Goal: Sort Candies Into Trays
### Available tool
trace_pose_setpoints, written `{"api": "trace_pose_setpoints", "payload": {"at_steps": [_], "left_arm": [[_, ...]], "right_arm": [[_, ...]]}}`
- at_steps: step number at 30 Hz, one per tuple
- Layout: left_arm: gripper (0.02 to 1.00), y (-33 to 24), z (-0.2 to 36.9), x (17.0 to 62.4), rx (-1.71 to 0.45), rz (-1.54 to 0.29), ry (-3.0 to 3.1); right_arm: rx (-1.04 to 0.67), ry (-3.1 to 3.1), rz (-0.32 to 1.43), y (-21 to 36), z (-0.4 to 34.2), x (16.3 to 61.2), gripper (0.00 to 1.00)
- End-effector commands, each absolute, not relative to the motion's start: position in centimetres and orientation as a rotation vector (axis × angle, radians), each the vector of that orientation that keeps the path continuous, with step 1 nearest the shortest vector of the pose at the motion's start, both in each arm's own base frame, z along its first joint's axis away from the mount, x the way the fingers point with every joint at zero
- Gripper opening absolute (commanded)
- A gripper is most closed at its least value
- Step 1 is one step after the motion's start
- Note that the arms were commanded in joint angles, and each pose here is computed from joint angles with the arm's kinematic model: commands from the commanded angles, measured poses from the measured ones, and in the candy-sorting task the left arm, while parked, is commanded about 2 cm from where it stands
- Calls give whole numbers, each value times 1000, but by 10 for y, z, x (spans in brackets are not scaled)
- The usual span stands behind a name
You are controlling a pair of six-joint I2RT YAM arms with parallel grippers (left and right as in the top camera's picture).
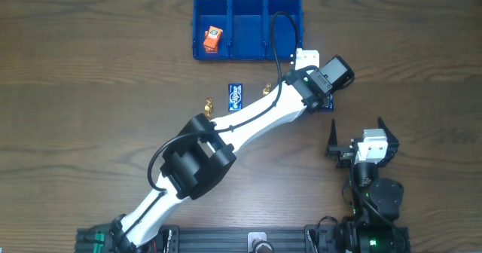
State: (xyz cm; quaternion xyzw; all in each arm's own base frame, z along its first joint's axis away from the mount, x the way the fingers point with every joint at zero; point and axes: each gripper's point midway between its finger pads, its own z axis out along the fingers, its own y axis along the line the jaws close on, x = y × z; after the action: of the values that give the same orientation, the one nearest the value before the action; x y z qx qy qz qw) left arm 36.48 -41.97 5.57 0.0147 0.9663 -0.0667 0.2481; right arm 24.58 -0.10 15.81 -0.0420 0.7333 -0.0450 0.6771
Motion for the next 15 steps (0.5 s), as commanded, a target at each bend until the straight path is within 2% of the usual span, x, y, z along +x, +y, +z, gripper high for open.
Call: {"api": "trace_pose_setpoints", "payload": {"at_steps": [1,15], "left_arm": [[851,-417,25,362,3,-160,2689],[803,-402,-2,357,-54,-114,2787]], "right_arm": [[-103,1647,-108,-1,157,246,1000],[-103,1647,-108,-1,156,246,1000]]}}
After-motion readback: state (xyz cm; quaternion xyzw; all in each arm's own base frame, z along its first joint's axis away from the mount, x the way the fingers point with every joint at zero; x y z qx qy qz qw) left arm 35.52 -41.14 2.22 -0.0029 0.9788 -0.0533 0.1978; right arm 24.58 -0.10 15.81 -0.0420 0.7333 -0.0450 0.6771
